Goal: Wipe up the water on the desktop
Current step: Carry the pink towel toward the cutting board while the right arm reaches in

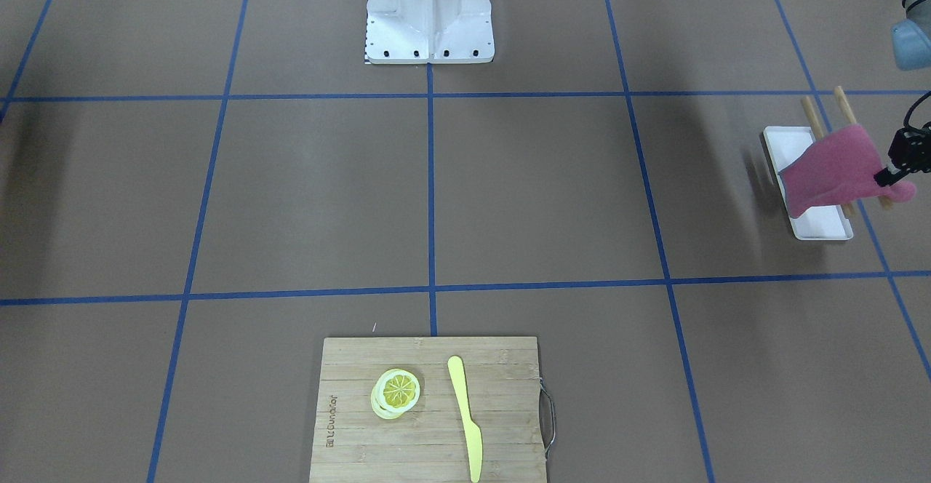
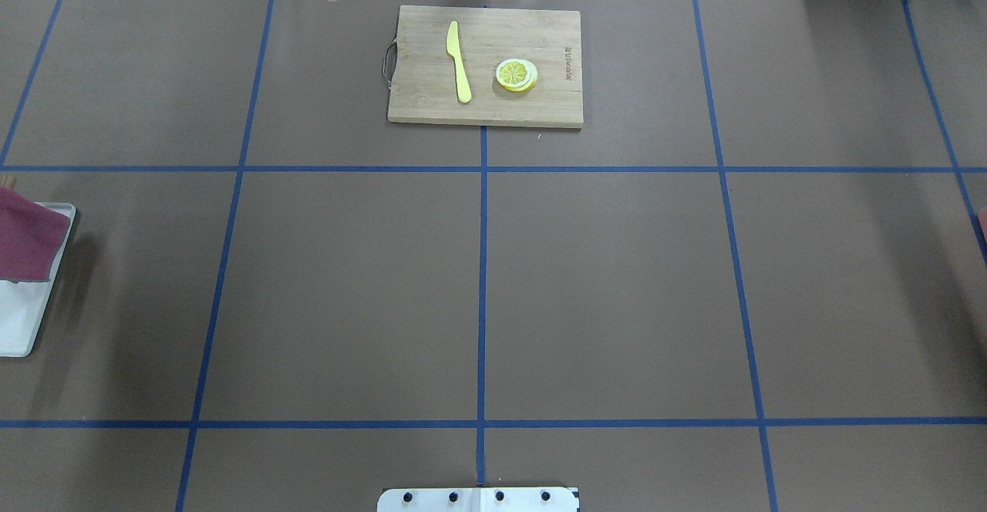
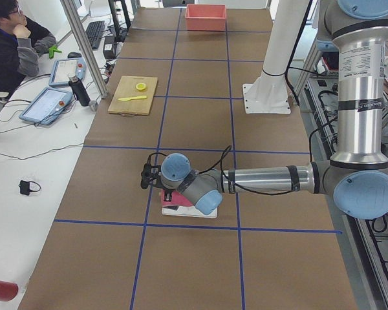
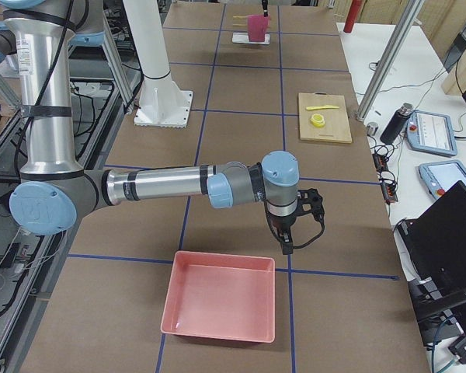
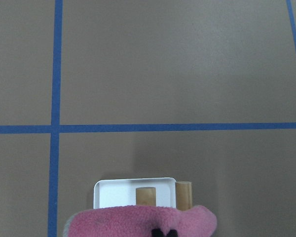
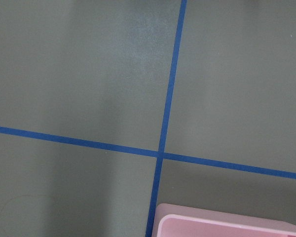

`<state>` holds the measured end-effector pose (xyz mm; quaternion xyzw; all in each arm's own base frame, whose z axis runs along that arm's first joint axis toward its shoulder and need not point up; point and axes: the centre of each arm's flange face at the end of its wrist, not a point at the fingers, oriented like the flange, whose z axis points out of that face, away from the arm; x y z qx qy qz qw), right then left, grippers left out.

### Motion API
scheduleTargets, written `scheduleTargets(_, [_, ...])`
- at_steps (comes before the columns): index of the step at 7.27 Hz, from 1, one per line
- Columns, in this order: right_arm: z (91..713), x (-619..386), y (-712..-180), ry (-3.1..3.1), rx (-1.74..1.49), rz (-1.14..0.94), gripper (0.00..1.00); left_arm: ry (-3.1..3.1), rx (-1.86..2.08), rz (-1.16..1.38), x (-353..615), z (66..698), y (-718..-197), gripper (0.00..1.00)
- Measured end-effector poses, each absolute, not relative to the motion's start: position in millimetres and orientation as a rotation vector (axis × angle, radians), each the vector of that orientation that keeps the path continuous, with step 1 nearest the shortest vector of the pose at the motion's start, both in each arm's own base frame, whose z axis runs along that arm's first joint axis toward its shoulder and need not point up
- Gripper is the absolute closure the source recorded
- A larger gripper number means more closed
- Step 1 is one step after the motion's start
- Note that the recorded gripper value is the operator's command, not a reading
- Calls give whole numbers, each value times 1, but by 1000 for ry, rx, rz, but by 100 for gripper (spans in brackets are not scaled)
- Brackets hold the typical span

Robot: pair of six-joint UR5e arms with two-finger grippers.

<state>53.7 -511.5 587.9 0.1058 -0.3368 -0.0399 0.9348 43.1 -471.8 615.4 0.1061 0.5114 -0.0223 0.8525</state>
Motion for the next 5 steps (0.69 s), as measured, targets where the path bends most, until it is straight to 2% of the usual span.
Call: scheduleTargets(5, [555,45,-516,-779,336,-143,0,1190,210,-196,53,515,-514,100])
